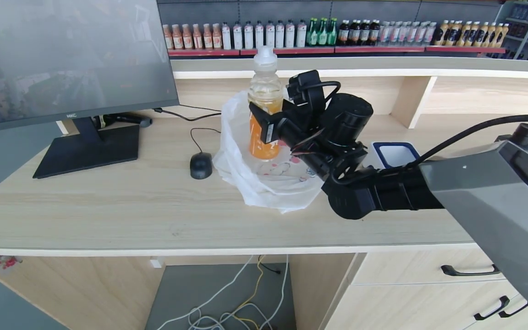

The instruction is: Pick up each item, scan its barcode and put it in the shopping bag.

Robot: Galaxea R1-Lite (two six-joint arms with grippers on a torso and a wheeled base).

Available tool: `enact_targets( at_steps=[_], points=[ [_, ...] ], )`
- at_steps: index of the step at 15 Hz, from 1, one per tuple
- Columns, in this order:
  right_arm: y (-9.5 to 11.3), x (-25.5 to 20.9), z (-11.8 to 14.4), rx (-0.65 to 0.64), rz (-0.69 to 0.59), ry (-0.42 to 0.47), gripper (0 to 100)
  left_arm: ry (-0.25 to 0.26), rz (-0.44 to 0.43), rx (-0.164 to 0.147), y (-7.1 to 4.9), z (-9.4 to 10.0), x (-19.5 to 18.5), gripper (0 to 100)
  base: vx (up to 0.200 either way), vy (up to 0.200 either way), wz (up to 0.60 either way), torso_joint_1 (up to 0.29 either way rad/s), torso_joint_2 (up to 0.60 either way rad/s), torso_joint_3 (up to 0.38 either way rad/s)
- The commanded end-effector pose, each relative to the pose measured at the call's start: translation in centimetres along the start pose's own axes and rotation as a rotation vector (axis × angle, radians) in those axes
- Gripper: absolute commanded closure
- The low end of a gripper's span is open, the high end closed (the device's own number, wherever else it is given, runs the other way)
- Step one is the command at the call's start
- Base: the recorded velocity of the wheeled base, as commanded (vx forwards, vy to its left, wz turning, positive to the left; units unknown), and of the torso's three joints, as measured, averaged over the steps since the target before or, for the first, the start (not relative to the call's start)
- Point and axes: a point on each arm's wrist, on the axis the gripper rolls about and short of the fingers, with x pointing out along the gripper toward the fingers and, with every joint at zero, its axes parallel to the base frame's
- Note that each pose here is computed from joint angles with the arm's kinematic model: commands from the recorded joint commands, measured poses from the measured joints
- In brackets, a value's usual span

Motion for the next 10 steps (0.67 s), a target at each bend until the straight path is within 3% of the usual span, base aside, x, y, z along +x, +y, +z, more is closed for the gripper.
enact_targets(
  at_steps=[1, 10],
  points=[
    [0.1, 0.2, -1.1, -0.002, 0.001, 0.012, 100, 0.0, 0.0, 0.0, 0.0, 0.0, 0.0, 0, 0.0, 0.0, 0.0, 0.0, 0.0, 0.0],
    [0.3, 0.3, -3.1, -0.006, 0.001, 0.047, 100, 0.0, 0.0, 0.0, 0.0, 0.0, 0.0, 0, 0.0, 0.0, 0.0, 0.0, 0.0, 0.0]
  ],
)
